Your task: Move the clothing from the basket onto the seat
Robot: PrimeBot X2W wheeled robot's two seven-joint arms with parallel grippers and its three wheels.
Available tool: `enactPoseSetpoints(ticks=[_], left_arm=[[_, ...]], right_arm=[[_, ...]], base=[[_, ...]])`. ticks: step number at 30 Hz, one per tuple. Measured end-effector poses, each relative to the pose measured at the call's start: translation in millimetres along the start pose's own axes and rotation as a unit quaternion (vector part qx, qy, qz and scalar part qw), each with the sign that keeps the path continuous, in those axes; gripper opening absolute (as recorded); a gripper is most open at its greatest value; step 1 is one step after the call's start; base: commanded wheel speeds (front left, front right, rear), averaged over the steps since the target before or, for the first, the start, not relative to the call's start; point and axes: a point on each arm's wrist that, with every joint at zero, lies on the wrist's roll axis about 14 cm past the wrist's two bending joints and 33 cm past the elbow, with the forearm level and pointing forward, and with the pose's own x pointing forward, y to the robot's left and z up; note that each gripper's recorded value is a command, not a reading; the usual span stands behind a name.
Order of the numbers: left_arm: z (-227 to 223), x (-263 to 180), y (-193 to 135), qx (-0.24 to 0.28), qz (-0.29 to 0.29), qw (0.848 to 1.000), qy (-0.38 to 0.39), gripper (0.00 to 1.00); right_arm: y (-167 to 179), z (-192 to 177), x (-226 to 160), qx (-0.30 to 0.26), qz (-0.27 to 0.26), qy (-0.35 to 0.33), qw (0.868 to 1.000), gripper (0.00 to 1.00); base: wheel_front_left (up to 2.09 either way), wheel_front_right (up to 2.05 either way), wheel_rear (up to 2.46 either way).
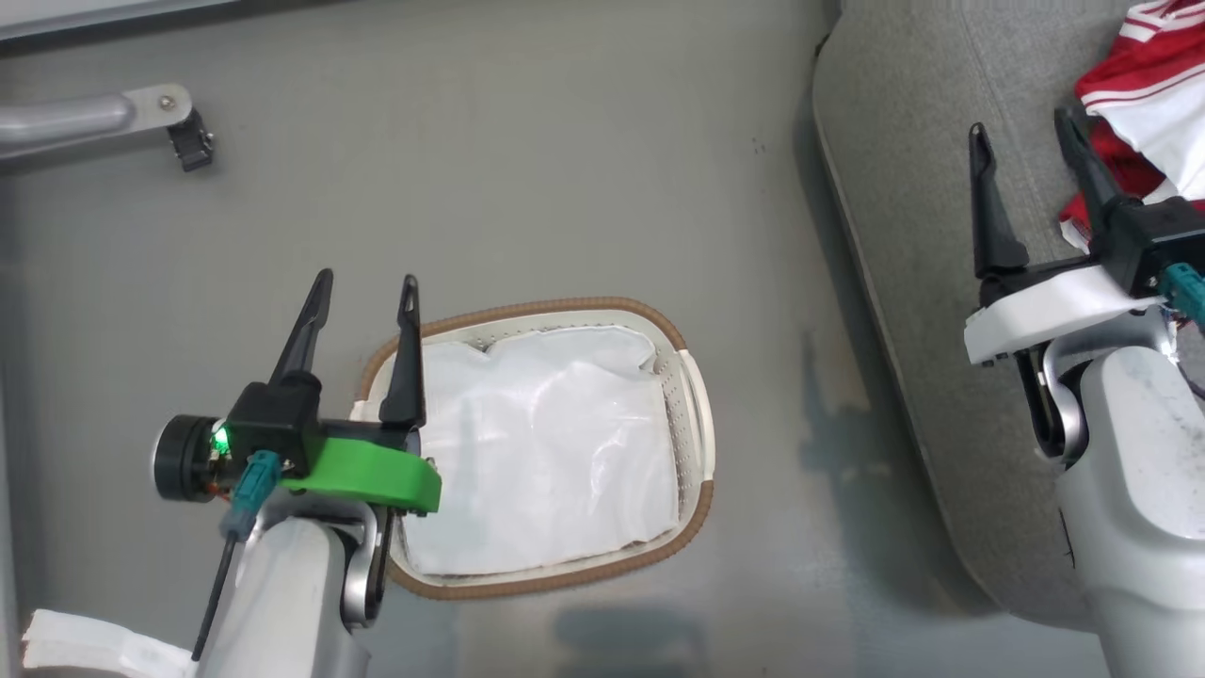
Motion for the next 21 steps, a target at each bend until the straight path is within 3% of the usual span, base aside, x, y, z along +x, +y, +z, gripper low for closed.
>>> enactPoseSetpoints(ticks=[8, 21], left_arm=[[13, -32, 35, 0.002, 0.071, 0.997, -0.005, 1.0], [25, -83, 48, 0.016, 0.113, 0.993, -0.01, 1.0]], right_arm=[[44, 4, -17, 0.036, 0.042, -0.001, 0.998, 1.0], [70, 0, -67, 0.077, 0.051, 0.019, 0.996, 1.0]], base=[[0.0, 0.0, 0.0], [0.0, 0.0, 0.0]])
